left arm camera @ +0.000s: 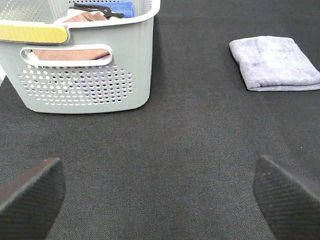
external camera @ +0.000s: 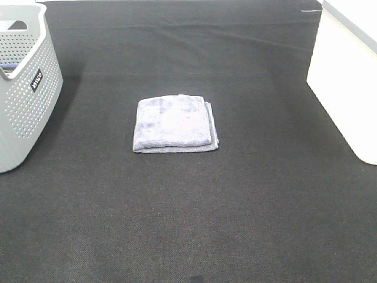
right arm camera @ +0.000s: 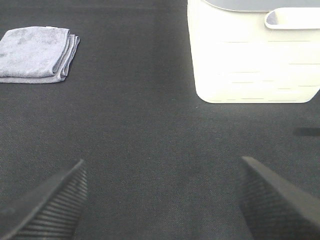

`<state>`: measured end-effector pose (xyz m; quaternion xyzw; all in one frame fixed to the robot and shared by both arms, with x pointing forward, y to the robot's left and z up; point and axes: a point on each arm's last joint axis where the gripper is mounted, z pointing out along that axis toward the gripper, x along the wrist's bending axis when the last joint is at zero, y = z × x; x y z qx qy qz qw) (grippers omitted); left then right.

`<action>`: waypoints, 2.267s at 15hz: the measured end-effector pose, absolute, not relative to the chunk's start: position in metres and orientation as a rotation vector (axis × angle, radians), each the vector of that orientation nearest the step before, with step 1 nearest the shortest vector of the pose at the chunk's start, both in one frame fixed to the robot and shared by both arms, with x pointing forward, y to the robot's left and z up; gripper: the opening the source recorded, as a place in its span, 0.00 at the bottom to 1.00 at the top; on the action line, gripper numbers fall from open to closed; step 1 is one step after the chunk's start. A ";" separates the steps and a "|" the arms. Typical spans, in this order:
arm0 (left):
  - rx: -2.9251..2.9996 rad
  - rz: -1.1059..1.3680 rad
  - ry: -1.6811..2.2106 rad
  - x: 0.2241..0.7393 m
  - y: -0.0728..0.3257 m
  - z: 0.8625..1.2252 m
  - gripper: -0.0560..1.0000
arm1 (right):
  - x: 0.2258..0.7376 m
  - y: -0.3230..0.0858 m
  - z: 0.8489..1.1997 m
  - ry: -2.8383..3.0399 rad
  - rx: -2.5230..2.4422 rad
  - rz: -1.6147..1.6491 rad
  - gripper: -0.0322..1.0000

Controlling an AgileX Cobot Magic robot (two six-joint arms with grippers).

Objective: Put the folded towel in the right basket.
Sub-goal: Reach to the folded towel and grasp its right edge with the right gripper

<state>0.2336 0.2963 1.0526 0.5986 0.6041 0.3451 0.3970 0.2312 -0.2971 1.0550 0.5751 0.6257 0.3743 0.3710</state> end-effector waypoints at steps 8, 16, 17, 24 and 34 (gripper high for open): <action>1.517 0.874 1.530 0.234 0.296 1.053 0.97 | 0.231 -0.297 1.055 1.605 1.475 0.960 0.78; 1.517 0.874 1.530 0.234 0.296 1.053 0.97 | 0.231 -0.297 1.055 1.605 1.475 0.960 0.78; 1.517 0.874 1.530 0.234 0.296 1.053 0.97 | 0.231 -0.297 1.055 1.605 1.475 0.960 0.78; 1.517 0.874 1.530 0.234 0.296 1.053 0.97 | 0.231 -0.297 1.055 1.605 1.475 0.960 0.78; 1.517 0.874 1.530 0.234 0.296 1.053 0.97 | 0.231 -0.297 1.055 1.605 1.475 0.960 0.78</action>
